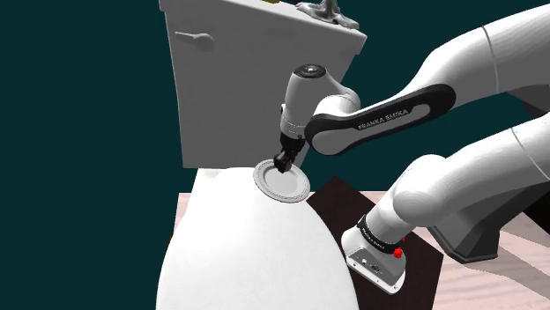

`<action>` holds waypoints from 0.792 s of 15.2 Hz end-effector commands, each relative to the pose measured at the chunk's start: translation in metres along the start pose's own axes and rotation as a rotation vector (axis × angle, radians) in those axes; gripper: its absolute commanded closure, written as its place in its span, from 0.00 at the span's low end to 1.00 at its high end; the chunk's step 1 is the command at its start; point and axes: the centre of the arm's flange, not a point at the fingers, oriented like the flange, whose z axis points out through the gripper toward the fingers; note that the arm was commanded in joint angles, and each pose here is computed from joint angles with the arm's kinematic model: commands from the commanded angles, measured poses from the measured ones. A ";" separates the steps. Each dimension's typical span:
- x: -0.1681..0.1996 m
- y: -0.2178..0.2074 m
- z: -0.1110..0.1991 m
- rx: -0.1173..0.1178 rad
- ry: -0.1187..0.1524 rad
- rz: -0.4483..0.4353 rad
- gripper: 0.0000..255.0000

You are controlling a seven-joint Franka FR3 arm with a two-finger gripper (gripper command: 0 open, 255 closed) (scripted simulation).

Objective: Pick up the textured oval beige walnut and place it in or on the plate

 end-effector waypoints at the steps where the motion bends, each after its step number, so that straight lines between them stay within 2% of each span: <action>1: 0.000 -0.001 0.009 0.000 0.001 0.000 1.00; 5: 0.000 -0.005 0.030 0.000 0.001 0.000 1.00; 12: 0.000 -0.005 0.030 0.000 0.001 0.000 1.00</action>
